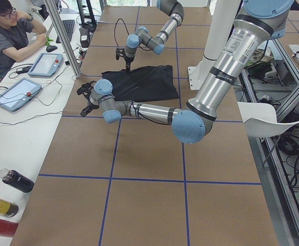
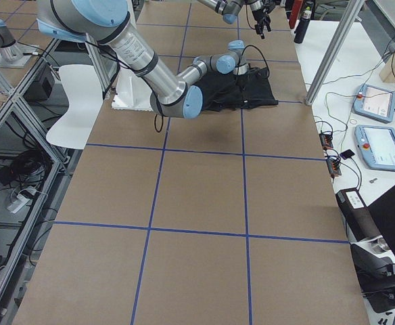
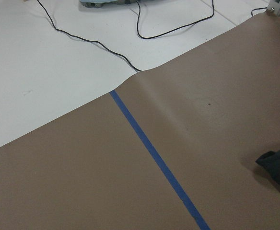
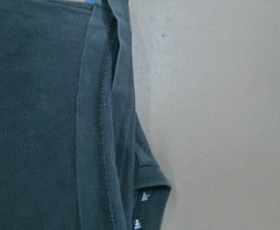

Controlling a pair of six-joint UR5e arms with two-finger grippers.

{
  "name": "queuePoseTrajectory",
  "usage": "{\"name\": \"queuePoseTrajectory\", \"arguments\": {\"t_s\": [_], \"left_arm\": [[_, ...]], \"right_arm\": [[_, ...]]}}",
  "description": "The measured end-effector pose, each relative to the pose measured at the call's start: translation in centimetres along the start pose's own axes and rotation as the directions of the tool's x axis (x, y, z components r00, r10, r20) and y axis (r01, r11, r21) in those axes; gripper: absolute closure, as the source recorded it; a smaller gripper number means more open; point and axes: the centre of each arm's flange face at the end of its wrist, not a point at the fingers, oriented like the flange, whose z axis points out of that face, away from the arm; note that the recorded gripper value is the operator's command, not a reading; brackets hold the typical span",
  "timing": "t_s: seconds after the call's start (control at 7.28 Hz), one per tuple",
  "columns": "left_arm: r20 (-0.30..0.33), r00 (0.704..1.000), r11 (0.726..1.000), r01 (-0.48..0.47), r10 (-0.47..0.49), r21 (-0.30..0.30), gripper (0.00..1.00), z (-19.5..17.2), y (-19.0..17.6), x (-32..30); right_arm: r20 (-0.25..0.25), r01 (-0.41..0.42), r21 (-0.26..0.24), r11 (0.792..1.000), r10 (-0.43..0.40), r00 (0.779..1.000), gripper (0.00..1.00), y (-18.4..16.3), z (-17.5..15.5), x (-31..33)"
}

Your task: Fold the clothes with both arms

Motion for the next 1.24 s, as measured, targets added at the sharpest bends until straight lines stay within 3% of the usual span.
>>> {"name": "queuePoseTrajectory", "arguments": {"t_s": [0.41, 1.24], "left_arm": [[0.000, 1.000, 1.000, 0.000, 0.000, 0.000, 0.00, 0.0, 0.0, 0.0], [-0.003, 1.000, 1.000, -0.001, 0.001, -0.005, 0.00, 0.3, -0.1, 0.4]], "right_arm": [[0.018, 0.003, -0.009, 1.000, -0.003, 1.000, 0.00, 0.6, -0.8, -1.6], [-0.037, 0.037, -0.036, 0.999, -0.038, 0.999, 0.00, 0.8, 1.2, -0.8]]}}
